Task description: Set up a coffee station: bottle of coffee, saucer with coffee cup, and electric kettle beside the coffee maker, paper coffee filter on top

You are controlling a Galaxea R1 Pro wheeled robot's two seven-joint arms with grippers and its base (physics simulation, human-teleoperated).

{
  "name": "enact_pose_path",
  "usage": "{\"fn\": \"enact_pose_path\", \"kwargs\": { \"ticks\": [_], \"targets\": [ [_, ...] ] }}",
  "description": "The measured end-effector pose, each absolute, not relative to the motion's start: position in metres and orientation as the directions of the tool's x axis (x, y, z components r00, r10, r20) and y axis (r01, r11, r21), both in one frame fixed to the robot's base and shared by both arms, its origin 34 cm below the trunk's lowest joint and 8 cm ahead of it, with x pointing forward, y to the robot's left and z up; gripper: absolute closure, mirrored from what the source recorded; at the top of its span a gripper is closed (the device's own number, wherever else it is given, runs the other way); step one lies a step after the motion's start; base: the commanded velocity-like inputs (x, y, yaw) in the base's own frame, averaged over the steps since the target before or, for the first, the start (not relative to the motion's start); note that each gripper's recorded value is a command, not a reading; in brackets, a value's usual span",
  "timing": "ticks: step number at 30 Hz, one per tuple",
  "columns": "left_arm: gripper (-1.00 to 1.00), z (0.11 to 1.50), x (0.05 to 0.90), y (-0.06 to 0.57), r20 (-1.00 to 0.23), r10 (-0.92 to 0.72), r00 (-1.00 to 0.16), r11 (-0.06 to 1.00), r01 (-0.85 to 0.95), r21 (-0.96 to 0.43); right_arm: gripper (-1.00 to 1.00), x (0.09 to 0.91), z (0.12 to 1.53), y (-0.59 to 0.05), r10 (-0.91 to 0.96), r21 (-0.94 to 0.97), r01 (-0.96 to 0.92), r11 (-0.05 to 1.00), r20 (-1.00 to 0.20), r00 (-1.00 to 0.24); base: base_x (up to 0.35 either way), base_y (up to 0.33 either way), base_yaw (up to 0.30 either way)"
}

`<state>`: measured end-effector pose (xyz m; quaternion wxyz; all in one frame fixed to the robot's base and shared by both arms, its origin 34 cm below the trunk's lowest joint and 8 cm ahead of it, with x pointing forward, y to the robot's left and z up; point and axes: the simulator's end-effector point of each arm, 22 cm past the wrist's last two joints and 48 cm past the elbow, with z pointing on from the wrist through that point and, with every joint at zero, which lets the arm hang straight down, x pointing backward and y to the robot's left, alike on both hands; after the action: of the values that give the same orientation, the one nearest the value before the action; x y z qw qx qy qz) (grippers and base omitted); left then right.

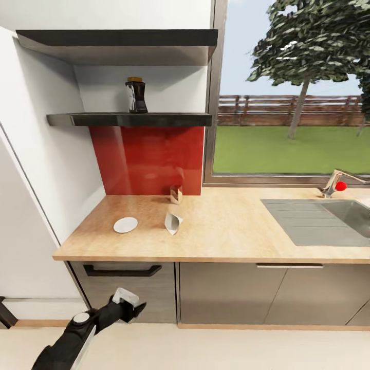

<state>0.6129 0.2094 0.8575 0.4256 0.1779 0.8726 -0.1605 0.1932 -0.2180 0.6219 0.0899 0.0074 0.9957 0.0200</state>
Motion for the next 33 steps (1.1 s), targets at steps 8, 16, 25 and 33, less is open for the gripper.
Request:
{"fn": "enact_pose_path", "kwargs": {
  "ticks": [8,16,25,33],
  "targets": [
    [-1.00,0.959,0.679,0.198,-0.806,0.168,-0.567,0.771,0.585,-0.251,-1.00,0.193,0.622,-0.218,0.015,0.042,0.008,0.999,-0.178,-0.984,0.000,0.000,-0.001],
    [-1.00,1.030,0.729,0.201,-0.833,0.161,-0.529,0.770,0.596,-0.229,-1.00,0.193,0.622,-0.218,0.012,0.040,0.005,0.999,-0.178,-0.984,0.000,0.000,0.000],
    [-1.00,1.018,0.756,0.244,-0.837,0.162,-0.523,0.898,0.430,-0.095,-1.00,0.193,0.622,-0.226,0.015,0.030,0.009,1.000,-0.175,-0.984,0.000,0.000,0.000],
    [-1.00,1.018,0.757,0.242,-0.838,0.161,-0.521,0.902,0.423,-0.090,-1.00,0.190,0.621,-0.228,0.002,0.026,-0.003,1.000,-0.165,-0.986,0.186,0.000,0.000]
  ]
}}
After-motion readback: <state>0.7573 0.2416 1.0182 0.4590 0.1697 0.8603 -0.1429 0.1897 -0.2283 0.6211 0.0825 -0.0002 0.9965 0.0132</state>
